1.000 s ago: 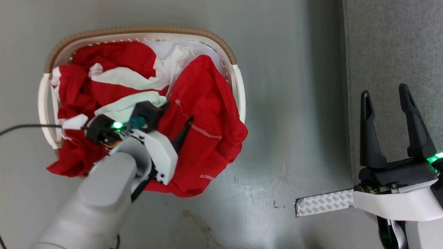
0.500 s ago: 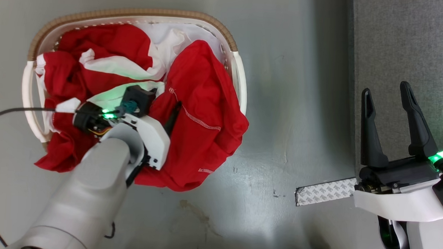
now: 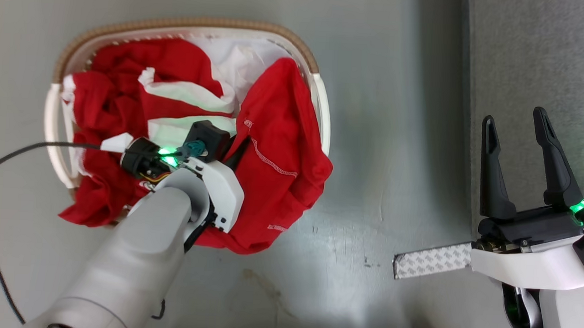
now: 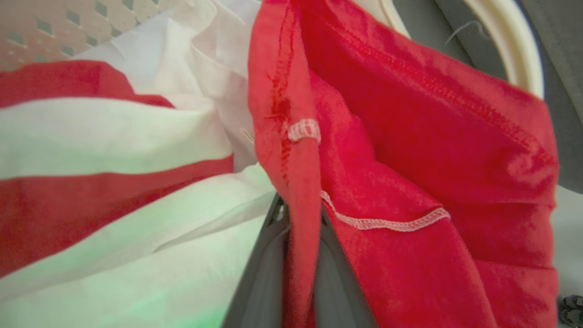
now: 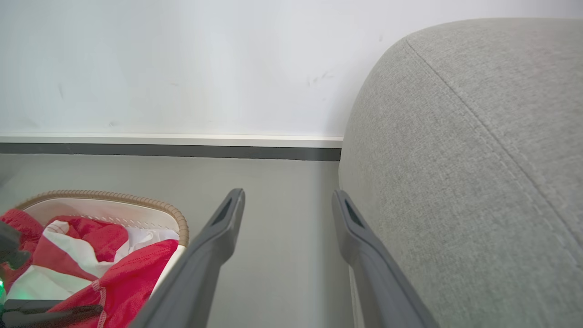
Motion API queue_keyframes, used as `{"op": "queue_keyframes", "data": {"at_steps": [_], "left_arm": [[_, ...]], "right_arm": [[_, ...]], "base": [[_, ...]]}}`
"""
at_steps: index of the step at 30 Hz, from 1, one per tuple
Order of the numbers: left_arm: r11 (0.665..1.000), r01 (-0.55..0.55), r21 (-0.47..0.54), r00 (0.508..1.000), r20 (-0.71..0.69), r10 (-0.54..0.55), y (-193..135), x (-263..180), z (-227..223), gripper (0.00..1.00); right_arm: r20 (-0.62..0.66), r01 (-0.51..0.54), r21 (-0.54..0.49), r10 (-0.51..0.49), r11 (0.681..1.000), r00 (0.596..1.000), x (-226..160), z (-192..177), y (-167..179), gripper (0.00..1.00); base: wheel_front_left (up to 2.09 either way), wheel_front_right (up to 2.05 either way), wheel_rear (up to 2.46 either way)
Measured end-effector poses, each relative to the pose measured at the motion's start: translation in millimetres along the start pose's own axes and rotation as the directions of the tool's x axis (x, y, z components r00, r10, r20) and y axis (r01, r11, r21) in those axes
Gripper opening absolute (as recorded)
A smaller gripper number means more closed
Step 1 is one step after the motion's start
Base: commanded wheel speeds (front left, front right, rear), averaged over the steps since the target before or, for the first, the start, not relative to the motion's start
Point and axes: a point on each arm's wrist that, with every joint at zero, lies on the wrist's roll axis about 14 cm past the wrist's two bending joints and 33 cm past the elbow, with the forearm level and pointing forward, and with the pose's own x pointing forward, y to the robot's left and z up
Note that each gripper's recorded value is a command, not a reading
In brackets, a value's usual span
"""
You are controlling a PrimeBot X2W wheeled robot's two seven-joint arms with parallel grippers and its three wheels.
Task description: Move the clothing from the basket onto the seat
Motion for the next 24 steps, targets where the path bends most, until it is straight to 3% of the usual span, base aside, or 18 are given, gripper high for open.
{"op": "queue_keyframes", "data": {"at_steps": [12,24], "left_arm": [[0.993,-0.081,-0.085,0.971,0.22,0.098,4.2,-65.3,72.2,0.0],[0.978,-0.187,-0.087,0.845,0.493,0.206,-16.7,-177.5,150.6,0.0]], "right_arm": [[0.115,-0.018,0.003,0.018,1.0,0.993,-18.1,59.2,11.7,1.0],[0.236,-0.075,0.015,0.07,0.997,0.969,-71.4,119.1,39.3,1.0]], "base": [[0.0,0.0,0.0],[0.0,0.0,0.0]]}}
